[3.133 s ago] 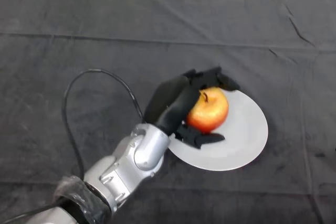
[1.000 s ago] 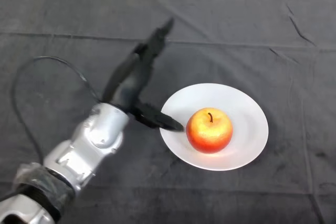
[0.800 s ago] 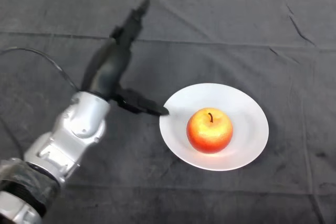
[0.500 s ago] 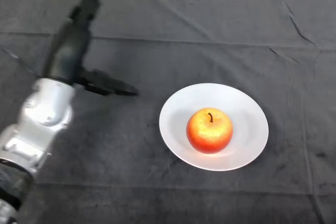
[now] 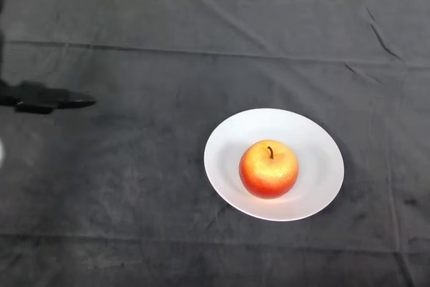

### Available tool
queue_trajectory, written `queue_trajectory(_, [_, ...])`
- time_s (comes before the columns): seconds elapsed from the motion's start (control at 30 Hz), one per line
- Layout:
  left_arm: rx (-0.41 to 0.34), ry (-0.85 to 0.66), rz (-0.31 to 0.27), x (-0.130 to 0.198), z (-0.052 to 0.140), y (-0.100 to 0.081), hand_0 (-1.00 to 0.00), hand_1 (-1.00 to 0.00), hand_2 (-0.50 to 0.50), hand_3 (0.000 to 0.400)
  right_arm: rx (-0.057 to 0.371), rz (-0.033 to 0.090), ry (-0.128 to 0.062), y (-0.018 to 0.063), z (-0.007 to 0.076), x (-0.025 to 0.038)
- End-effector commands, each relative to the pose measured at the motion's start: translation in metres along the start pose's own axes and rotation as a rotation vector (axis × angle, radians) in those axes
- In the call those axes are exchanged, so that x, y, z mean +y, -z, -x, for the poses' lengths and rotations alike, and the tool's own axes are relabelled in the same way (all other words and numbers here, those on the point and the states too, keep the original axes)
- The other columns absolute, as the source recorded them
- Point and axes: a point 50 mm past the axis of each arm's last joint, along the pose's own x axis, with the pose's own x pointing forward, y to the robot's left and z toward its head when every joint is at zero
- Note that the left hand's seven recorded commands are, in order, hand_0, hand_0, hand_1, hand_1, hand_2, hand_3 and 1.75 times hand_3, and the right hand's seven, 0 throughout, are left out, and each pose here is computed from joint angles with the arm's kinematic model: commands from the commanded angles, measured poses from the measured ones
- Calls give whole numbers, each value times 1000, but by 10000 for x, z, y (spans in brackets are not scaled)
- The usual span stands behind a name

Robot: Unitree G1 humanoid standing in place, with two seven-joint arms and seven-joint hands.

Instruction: Move the apple to the plate

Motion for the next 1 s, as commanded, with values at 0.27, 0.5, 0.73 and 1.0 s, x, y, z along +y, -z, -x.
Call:
queue_trajectory(0.27, [-61,-163,-51,581,69,-93,0,0,0,0,325,18,37,603,559,-116])
queue_trajectory(0.5, [-48,-254,-72,840,184,-57,0,0,0,0,325,18,37,603,559,-116])
queue_trajectory(0.73, [-33,-328,-90,1043,283,-8,0,0,0,0,325,18,37,603,560,-116])
queue_trajectory(1.0, [-13,-399,-108,1229,364,44,0,0,0,0,325,18,37,603,560,-116])
